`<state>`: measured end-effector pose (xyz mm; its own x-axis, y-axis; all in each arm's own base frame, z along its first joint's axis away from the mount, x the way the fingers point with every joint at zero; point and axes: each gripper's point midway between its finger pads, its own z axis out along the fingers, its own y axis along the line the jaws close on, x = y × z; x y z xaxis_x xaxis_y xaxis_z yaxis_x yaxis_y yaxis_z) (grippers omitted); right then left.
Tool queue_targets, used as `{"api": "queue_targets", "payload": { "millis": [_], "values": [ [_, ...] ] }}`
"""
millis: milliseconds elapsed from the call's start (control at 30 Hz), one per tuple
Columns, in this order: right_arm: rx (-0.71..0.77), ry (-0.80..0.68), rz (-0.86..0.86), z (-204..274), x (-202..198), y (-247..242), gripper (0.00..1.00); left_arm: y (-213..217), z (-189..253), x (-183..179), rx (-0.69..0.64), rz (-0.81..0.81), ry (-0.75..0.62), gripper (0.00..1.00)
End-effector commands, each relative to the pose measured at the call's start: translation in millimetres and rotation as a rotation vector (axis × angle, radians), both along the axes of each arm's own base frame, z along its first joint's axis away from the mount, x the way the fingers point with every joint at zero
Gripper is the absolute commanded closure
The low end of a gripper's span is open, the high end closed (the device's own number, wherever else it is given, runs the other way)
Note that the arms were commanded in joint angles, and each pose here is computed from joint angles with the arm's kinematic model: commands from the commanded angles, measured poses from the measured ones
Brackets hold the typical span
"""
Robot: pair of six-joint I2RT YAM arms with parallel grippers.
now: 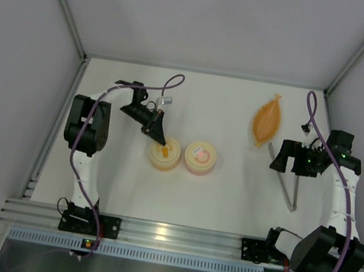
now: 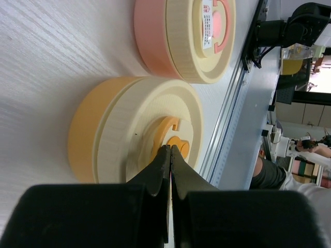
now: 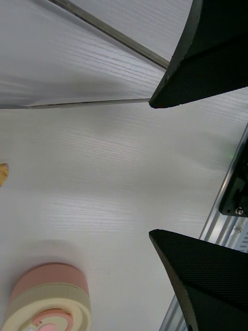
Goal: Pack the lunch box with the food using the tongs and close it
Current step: Move the packing box to the center of the board, then reset both arms
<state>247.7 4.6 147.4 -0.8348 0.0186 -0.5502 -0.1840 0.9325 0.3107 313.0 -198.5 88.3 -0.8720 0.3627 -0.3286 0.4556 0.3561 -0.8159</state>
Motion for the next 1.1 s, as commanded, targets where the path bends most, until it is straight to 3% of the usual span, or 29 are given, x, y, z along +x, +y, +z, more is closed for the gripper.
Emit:
{"api": "queue_targets", "payload": {
  "millis": [0,433,667,733,767,833,867,967,1000,1067],
  "values": [
    [0.003,-0.045,0.035,12,5,6,0.01,3,-4,6,-0.007,0.011,-0.034,1.00],
    [-0.001,-0.064,0.037,19,3,7,0.01,10,-7,11,-0.004,0.039,-0.024,1.00],
    [0.061,-0.158,0.064,47,7,21,0.00,6,73,12,-0.060,0.059,-0.161,0.99],
    [0.068,-0.209,0.083,57,11,27,0.01,7,99,7,-0.064,0.083,-0.236,0.89],
    [0.071,-0.222,0.086,61,12,29,0.01,9,103,5,-0.045,0.099,-0.256,0.76],
    [0.066,-0.238,0.094,65,14,31,0.01,13,107,-6,-0.022,0.123,-0.263,0.62],
    [0.065,-0.242,0.105,67,15,35,0.01,16,118,-9,-0.009,0.138,-0.317,0.46],
    [0.058,-0.254,0.119,72,18,40,0.01,25,130,-23,0.013,0.191,-0.364,0.27],
    [0.053,-0.256,0.118,72,19,40,0.01,29,131,-21,0.043,0.220,-0.388,0.03],
    [0.045,-0.271,0.123,75,21,44,0.01,35,131,-24,0.081,0.253,-0.415,0.02]
  ]
}}
